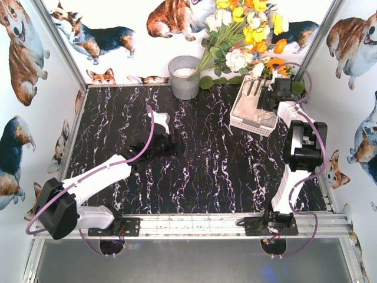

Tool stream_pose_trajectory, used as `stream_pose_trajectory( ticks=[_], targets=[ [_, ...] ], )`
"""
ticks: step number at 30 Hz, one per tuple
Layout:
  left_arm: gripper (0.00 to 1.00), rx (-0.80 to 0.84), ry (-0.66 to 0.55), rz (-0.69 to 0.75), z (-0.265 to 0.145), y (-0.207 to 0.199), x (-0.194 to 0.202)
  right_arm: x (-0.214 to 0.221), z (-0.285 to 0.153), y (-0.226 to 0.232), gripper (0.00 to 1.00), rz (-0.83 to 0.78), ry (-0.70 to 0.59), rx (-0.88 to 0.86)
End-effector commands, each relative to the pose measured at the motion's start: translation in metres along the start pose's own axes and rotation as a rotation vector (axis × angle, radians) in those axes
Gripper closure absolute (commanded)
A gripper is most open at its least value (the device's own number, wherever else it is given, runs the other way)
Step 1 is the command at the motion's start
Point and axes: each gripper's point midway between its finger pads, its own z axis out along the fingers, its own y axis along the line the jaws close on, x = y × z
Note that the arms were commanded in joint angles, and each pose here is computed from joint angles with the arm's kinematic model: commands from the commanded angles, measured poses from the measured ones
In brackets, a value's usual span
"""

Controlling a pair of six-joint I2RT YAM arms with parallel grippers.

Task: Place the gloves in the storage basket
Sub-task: Place the glove in the bin.

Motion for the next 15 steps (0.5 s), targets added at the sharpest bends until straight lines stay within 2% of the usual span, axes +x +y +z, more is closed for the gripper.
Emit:
stream_pose_trajectory(
  ticks=[1, 6, 10, 15],
  targets=[
    [0.25, 0.004, -0.026, 0.0, -0.006, 0.0, -0.004, -0.064, -0.048, -0.003, 0.44, -0.017, -0.187, 0.044],
    [0.24, -0.002, -0.04, -0.002, -0.01, 0.002, -0.006, -0.073, -0.073, -0.016, 0.37, -0.009, -0.251, 0.127],
    [0.24, -0.01, -0.046, -0.002, -0.013, 0.005, -0.006, -0.071, -0.087, -0.016, 0.37, 0.001, -0.278, 0.134],
    [0.24, -0.017, -0.062, -0.001, -0.018, 0.007, -0.008, -0.069, -0.095, 0.0, 0.41, 0.035, -0.275, 0.051]
  ],
)
